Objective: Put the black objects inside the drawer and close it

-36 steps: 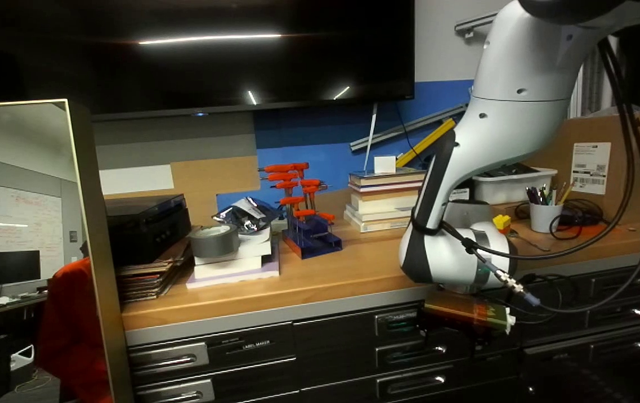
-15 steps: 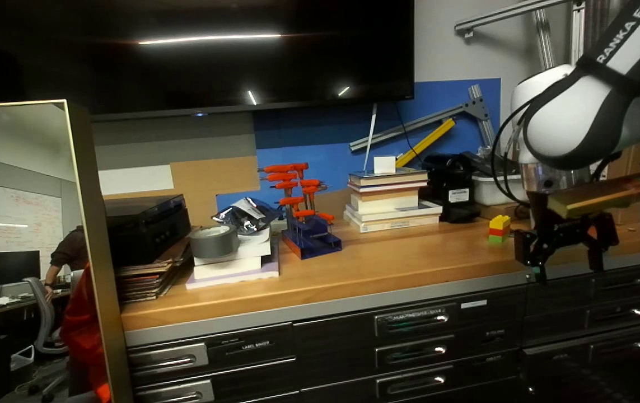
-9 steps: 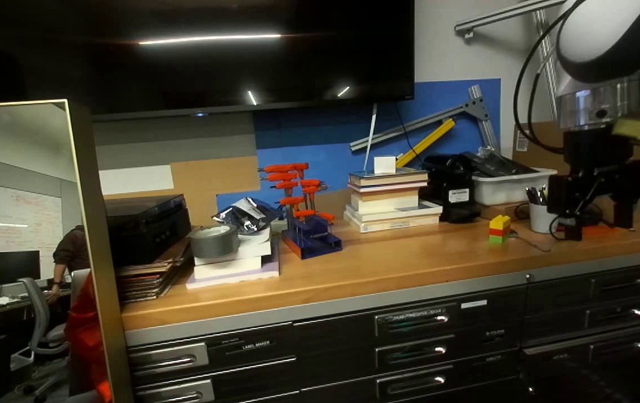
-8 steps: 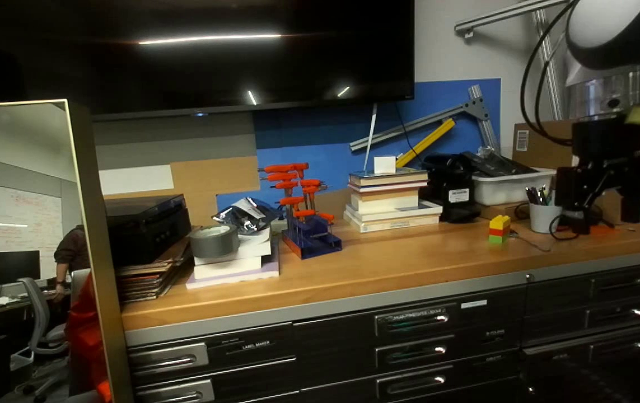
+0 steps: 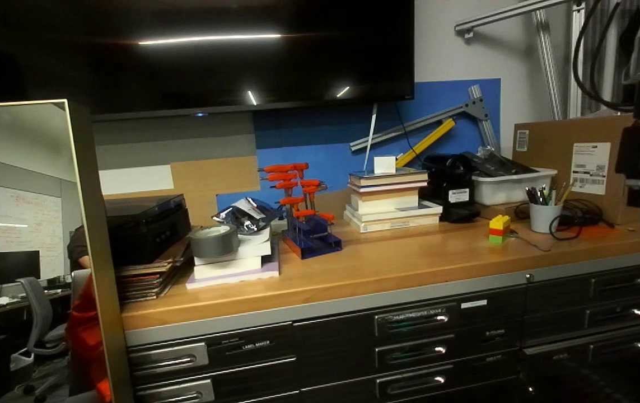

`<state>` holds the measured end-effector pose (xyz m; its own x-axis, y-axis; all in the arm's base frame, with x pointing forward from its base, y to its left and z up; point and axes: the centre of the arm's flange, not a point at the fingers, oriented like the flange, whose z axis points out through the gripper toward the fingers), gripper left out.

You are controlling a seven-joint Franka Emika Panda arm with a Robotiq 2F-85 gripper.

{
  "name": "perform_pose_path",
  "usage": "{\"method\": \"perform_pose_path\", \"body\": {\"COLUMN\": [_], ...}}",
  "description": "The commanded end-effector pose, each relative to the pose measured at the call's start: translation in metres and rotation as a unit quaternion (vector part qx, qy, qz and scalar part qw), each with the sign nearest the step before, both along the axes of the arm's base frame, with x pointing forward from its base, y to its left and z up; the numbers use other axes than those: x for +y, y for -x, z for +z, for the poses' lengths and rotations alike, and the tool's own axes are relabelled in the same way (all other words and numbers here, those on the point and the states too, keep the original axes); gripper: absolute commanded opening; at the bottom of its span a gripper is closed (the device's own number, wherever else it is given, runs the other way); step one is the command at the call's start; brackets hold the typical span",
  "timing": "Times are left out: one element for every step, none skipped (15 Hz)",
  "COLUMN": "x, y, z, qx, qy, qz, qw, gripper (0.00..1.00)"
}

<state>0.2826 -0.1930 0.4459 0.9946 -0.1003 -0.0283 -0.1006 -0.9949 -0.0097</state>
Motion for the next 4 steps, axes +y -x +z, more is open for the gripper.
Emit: {"method": "perform_pose_path", "body": {"x": [-0.0012, -0.0016, -0.0014, -0.0011], "y": [0.0020, 0.0027, 0.0026, 0.0022], "z": [0.0004, 0.0002, -0.0007, -0.0016], "qx": [0.000, 0.000, 0.001, 0.003], "qy": [-0.003, -0.004, -0.004, -0.004], "qz": [0.003, 0.003, 0.003, 0.004], "qw": [1.0000, 1.0000, 1.0000, 1.0000], "gripper": [1.00, 1.00, 1.00, 1.00]}}
